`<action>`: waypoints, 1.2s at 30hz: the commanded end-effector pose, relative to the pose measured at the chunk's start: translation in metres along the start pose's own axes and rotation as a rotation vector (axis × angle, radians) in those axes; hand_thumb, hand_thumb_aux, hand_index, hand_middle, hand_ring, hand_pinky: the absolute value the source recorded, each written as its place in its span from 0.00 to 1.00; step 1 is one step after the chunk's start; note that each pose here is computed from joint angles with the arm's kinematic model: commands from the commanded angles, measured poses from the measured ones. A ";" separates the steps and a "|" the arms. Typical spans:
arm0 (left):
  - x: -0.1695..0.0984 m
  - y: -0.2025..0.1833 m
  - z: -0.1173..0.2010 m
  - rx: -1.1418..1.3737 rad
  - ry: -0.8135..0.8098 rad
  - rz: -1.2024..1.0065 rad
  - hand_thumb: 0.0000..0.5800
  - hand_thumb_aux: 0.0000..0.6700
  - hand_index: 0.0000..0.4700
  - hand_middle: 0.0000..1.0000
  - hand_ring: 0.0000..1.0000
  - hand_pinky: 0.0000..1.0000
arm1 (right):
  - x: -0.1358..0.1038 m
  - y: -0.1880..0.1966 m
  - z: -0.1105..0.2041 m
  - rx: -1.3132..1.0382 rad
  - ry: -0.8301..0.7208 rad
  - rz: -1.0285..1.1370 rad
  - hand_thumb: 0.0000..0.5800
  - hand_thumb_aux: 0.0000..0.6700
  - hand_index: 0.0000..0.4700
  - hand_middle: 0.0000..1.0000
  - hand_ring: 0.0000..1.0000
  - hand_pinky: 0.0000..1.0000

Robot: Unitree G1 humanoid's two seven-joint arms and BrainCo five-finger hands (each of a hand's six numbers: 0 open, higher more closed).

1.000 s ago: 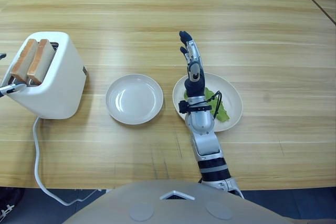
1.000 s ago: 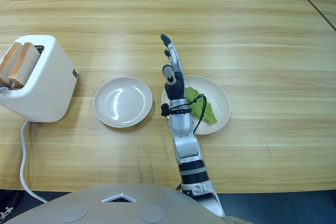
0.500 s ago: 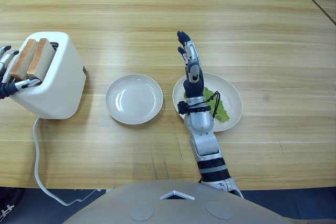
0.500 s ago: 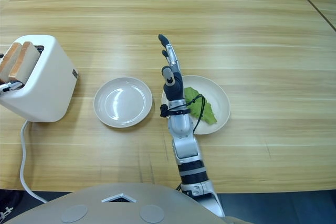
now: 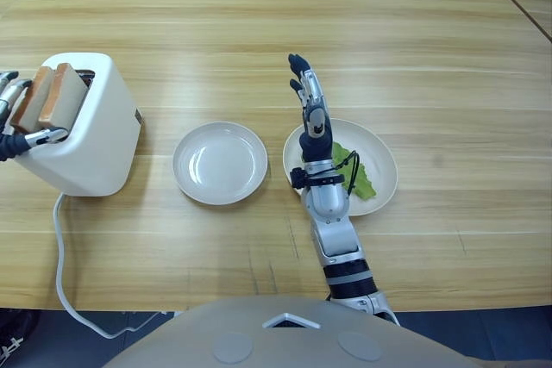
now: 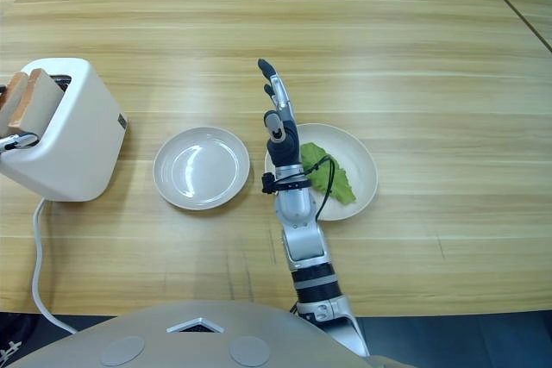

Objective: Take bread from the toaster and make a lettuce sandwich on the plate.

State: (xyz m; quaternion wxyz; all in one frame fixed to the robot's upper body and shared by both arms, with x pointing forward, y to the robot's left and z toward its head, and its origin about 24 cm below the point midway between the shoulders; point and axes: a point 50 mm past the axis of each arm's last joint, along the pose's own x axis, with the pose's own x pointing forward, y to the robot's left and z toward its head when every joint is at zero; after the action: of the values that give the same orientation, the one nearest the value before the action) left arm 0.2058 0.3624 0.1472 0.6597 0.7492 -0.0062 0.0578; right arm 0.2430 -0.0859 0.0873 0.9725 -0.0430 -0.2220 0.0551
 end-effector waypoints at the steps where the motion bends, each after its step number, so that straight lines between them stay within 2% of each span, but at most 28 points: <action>1: -0.003 0.003 -0.008 0.037 0.005 -0.021 0.00 0.00 0.00 0.00 0.00 0.00 | 0.001 0.003 0.000 0.015 -0.001 -0.006 0.00 0.00 0.00 0.00 0.00 0.00; 12: -0.004 0.012 -0.013 0.069 0.024 0.053 0.00 0.00 0.00 0.00 0.00 0.00 | 0.001 0.004 0.000 0.020 0.003 -0.005 0.00 0.00 0.00 0.00 0.00 0.00; 21: -0.003 0.007 -0.015 0.089 0.039 0.030 0.00 0.00 0.00 0.00 0.00 0.00 | 0.000 0.004 -0.001 0.031 0.008 -0.008 0.00 0.00 0.00 0.00 0.00 0.00; 36: 0.012 0.009 -0.001 0.095 -0.013 0.062 0.00 0.00 0.00 0.00 0.00 0.00 | 0.000 0.004 -0.001 0.048 0.012 -0.007 0.00 0.00 0.00 0.00 0.00 0.00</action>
State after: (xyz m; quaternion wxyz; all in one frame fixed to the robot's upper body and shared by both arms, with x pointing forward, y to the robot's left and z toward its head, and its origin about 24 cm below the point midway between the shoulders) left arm 0.2134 0.3666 0.1553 0.6275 0.7744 -0.0225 0.0773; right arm 0.2430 -0.0859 0.0861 0.9735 -0.0340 -0.2195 0.0553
